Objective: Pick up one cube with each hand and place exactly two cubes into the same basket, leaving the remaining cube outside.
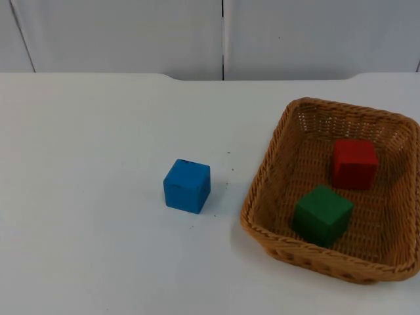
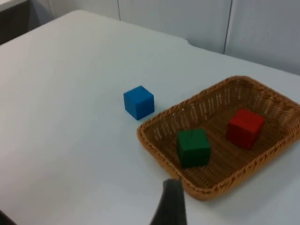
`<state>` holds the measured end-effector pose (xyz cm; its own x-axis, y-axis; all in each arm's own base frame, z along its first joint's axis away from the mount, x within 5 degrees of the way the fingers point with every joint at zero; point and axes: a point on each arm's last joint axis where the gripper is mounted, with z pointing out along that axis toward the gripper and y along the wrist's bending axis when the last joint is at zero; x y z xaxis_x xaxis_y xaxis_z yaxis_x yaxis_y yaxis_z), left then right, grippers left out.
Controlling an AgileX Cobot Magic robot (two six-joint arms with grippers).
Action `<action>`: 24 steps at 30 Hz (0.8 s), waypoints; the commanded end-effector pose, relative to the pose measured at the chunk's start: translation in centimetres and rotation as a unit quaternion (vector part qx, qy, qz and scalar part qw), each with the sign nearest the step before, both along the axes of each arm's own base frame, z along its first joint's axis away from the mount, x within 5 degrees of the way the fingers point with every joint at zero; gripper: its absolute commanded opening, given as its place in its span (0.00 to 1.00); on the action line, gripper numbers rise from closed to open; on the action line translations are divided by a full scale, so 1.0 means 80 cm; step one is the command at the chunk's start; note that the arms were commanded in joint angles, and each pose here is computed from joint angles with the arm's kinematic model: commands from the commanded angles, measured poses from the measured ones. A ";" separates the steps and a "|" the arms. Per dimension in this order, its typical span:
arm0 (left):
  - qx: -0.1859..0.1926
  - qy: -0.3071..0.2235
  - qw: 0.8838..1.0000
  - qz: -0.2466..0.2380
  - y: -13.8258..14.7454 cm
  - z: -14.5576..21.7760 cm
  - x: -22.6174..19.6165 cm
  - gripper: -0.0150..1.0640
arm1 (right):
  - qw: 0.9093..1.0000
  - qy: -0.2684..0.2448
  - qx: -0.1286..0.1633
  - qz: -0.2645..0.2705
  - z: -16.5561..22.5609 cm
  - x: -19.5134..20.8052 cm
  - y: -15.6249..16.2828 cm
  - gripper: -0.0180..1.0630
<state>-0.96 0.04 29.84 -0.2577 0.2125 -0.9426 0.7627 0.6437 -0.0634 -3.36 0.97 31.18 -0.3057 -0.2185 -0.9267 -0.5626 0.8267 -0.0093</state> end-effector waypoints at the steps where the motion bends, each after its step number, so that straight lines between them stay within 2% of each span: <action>1: 0.007 0.015 1.000 0.004 0.000 -0.006 0.000 0.82 | 1.000 0.008 -0.001 -0.010 -0.003 0.001 -0.001 0.63; 3: 0.025 0.023 0.999 0.008 0.000 -0.013 0.002 0.82 | 1.000 0.011 -0.003 -0.024 -0.006 0.005 -0.003 0.63; 7: 0.033 0.031 0.999 0.025 0.003 -0.016 0.004 0.82 | 0.999 0.014 -0.017 -0.042 -0.017 0.014 -0.005 0.63; 10: 0.040 0.031 0.998 0.041 0.006 -0.018 0.007 0.82 | 0.998 0.026 -0.014 -0.053 -0.030 0.024 -0.003 0.63; 14: 0.068 0.044 0.995 0.052 0.007 -0.030 0.010 0.82 | 0.998 0.038 -0.015 -0.056 -0.038 0.028 -0.002 0.63; 24: 0.065 0.047 0.995 0.065 0.008 -0.030 0.012 0.82 | 0.997 0.039 -0.018 -0.058 -0.039 0.028 -0.003 0.63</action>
<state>-0.09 0.57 27.58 -0.3670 0.3025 -0.8797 0.6845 0.7282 -0.0352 -1.16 0.83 28.02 -0.4103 -0.2129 -0.8867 -0.4707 0.8823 0.0059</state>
